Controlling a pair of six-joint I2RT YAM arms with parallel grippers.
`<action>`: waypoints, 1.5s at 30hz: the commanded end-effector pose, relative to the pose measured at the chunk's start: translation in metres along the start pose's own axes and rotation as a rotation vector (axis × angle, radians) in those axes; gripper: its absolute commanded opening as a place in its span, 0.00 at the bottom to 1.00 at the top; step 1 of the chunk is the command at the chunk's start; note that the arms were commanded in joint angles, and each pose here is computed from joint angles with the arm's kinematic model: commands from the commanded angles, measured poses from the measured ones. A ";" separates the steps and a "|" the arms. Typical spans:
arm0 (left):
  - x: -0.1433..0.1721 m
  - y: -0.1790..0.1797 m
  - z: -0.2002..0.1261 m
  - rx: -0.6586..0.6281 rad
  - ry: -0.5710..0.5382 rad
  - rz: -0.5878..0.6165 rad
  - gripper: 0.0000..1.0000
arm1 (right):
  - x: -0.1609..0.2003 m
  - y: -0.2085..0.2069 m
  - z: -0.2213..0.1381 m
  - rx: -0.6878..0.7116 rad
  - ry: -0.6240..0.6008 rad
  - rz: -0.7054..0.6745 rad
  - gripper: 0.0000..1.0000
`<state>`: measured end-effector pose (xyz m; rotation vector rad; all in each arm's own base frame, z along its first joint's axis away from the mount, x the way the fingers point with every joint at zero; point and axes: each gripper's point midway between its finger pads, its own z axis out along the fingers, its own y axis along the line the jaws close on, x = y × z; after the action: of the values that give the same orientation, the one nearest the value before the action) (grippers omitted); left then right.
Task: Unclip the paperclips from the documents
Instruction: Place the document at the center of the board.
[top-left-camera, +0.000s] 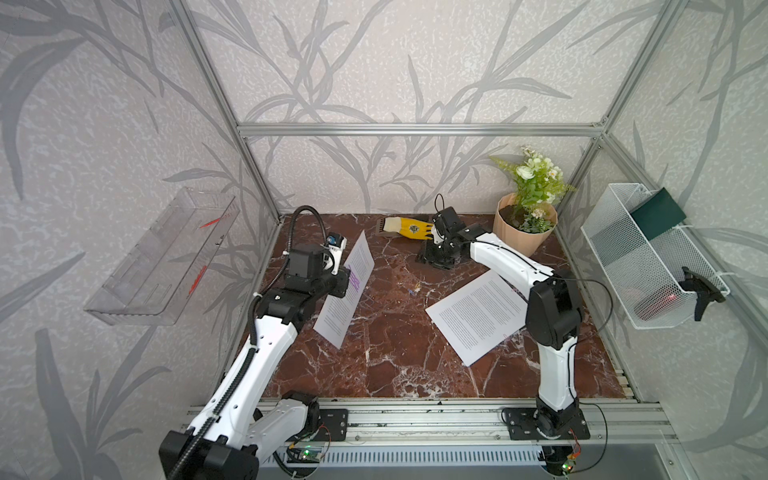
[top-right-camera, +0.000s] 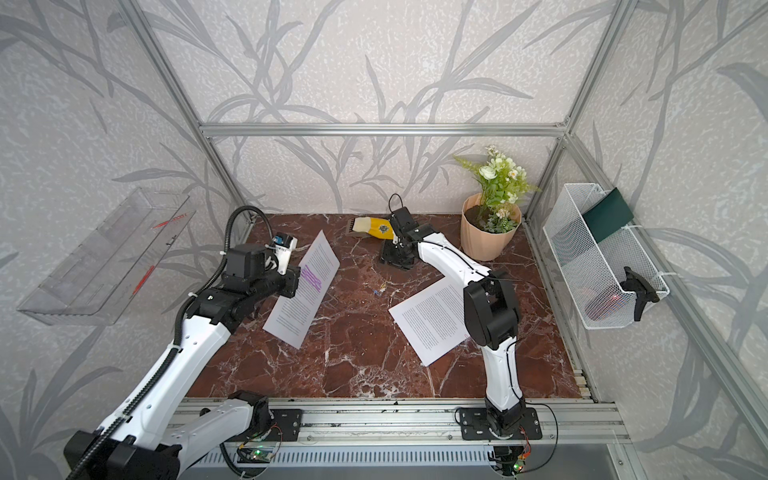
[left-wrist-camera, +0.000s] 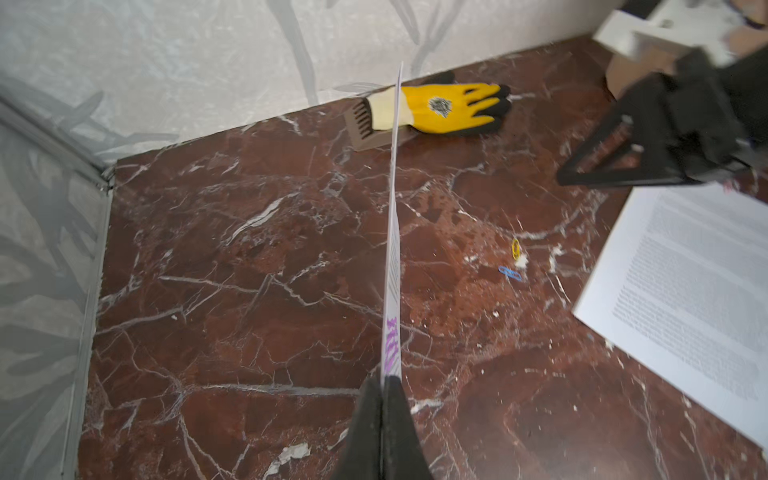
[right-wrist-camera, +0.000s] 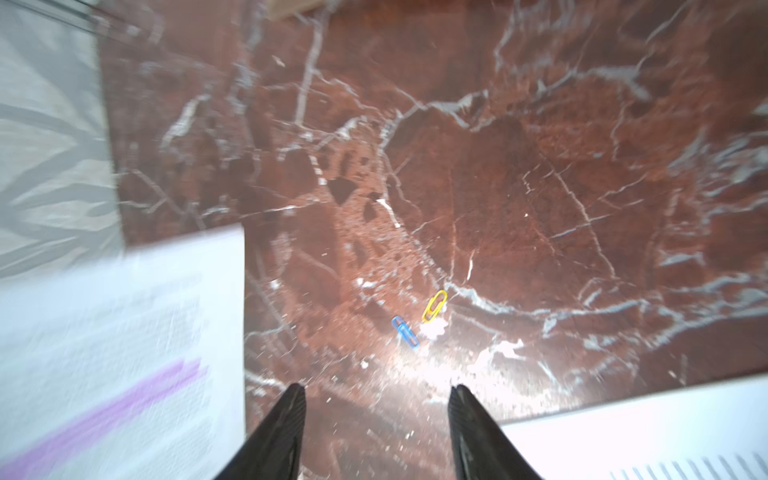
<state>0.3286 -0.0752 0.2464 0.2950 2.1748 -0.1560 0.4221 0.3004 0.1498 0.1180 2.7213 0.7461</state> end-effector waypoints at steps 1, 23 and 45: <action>-0.022 0.020 0.008 -0.036 -0.108 -0.183 0.00 | 0.014 -0.006 -0.018 0.015 0.032 -0.020 0.58; -0.084 0.032 0.029 0.188 -0.226 -0.607 0.00 | 0.055 -0.024 -0.040 0.001 0.120 -0.007 0.60; 0.106 0.099 0.057 -0.216 0.005 -0.586 0.00 | 0.064 -0.029 -0.029 0.009 0.172 0.008 0.60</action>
<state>0.3361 0.0075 0.1212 -0.5805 2.2103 -0.4066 0.3540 0.2721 0.1402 0.0824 2.8654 0.7851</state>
